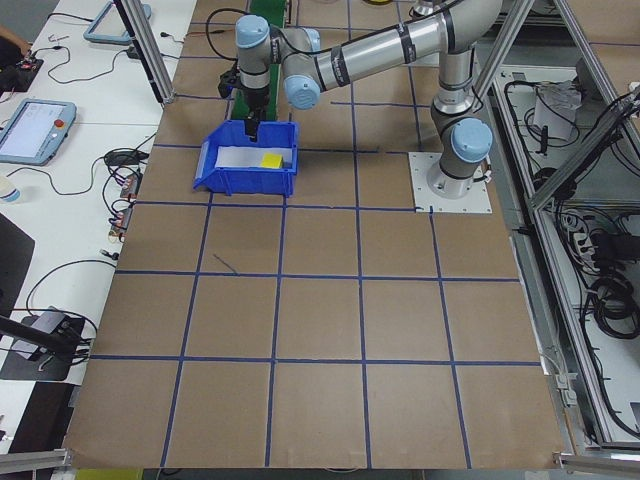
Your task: Move block left to right into plate
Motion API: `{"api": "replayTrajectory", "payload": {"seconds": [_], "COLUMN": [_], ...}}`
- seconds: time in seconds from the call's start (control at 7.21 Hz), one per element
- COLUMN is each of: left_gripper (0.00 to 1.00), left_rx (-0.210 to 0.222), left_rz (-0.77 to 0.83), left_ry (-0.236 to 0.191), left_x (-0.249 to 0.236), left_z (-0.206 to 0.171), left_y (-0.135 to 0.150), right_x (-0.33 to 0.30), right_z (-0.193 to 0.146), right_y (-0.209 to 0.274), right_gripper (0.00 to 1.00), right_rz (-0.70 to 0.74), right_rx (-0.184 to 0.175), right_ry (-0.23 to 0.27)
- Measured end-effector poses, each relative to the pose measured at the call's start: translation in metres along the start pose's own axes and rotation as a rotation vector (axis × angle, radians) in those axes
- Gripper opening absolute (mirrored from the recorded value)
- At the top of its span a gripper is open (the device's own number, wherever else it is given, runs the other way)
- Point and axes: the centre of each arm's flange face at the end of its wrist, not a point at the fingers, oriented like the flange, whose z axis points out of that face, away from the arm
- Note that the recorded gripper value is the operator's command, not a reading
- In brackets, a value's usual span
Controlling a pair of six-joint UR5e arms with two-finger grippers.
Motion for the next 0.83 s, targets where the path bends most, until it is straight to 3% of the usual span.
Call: {"api": "replayTrajectory", "payload": {"seconds": [0.14,0.42,0.56,0.83], "left_gripper": [0.92,0.91,0.91,0.91], "left_rx": [-0.017,-0.018,-0.009,-0.016], "left_rz": [0.017,0.054,0.065,0.070], "left_ry": [0.004,0.005,0.001,-0.019], "left_x": [0.001,0.001,0.000,-0.004], "left_z": [0.011,0.027,0.033,0.045], "left_y": [0.003,0.002,-0.001,-0.005], "right_x": [0.006,0.020,0.028,0.036], "right_z": [0.009,0.028,0.040,0.060], "right_y": [-0.011,-0.029,-0.039,-0.058], "right_gripper": [1.00,1.00,1.00,1.00], "right_rz": [-0.022,-0.042,-0.043,-0.084], "right_rx": [0.022,0.030,0.024,0.066], "right_ry": [0.006,-0.007,-0.036,-0.105]}}
